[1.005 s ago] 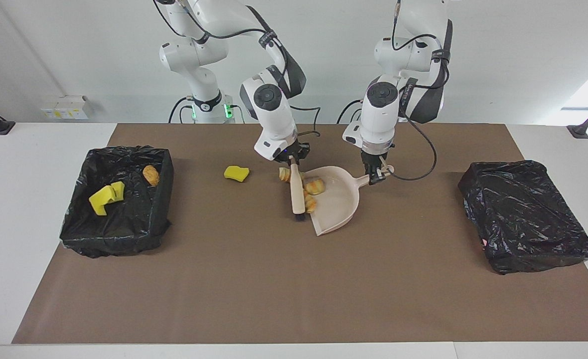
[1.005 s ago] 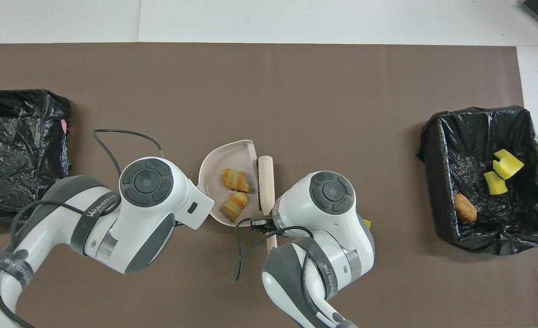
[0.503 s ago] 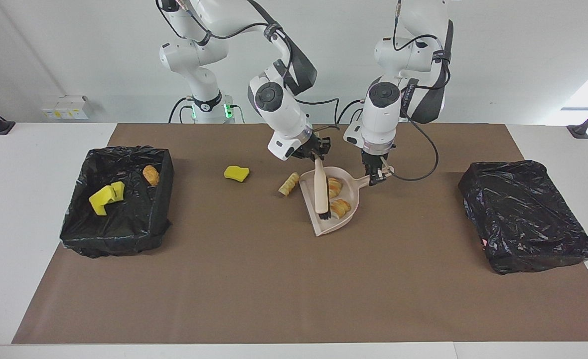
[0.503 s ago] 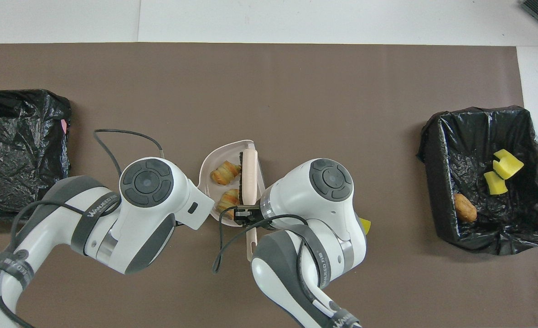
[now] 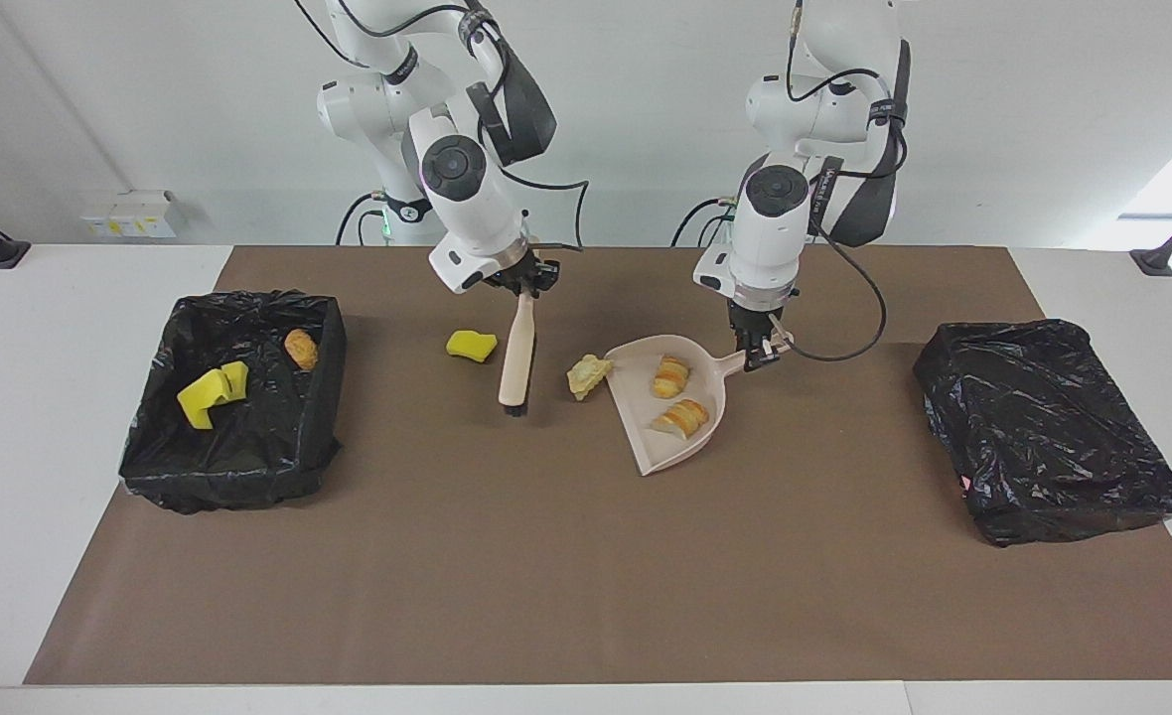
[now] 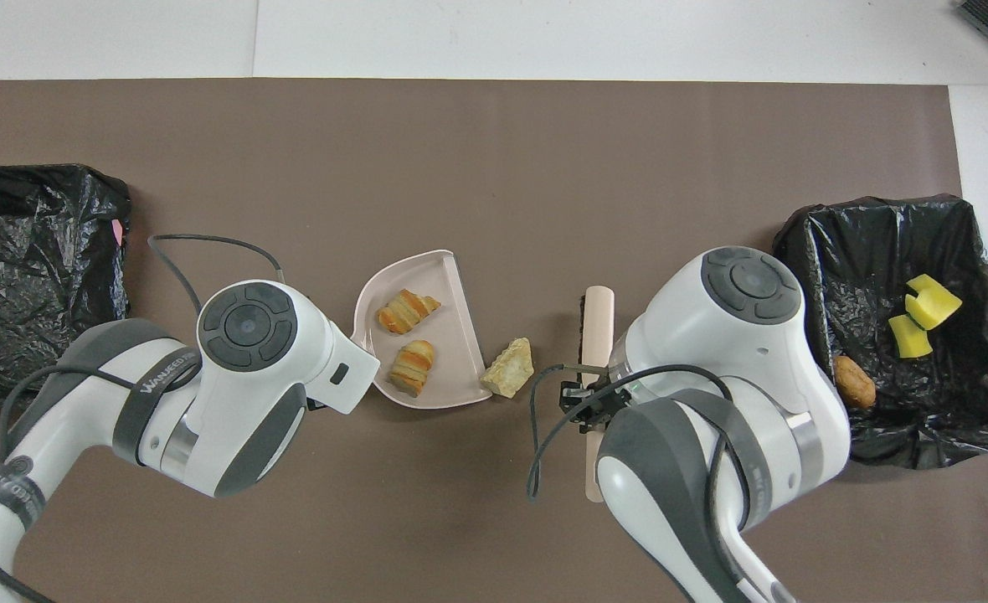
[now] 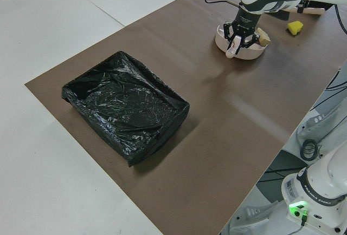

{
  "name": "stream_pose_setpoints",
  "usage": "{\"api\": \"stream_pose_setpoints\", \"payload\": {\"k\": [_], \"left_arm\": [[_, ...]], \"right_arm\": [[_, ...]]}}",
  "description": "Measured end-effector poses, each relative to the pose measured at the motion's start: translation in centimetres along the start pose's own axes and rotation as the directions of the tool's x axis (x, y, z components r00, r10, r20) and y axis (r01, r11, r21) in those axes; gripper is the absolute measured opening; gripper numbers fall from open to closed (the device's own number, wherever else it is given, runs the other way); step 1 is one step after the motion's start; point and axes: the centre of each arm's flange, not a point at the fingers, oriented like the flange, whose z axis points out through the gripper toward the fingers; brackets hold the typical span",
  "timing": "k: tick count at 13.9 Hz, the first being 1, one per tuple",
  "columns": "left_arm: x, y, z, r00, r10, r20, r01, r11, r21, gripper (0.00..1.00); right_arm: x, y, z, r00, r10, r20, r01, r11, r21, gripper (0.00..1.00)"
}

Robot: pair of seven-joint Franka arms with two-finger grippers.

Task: Sweep and dump trash in bin
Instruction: 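Move the brush behind the yellow sponge with the right gripper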

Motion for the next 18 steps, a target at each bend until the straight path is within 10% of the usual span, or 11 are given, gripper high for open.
{"api": "stream_pose_setpoints", "payload": {"k": [8, 18], "left_arm": [[0.0, 0.0, 0.0, 1.0, 0.0, 0.0, 0.0, 1.0, 0.0, 0.32], [0.0, 0.0, 0.0, 1.0, 0.0, 0.0, 0.0, 1.0, 0.0, 0.32]], "right_arm": [[-6.7, 5.9, 5.7, 0.949, 0.312, -0.049, -0.315, 0.925, -0.214, 0.26], [-10.2, 5.1, 13.0, 0.966, 0.168, -0.195, -0.192, 0.975, -0.115, 0.26]]}}
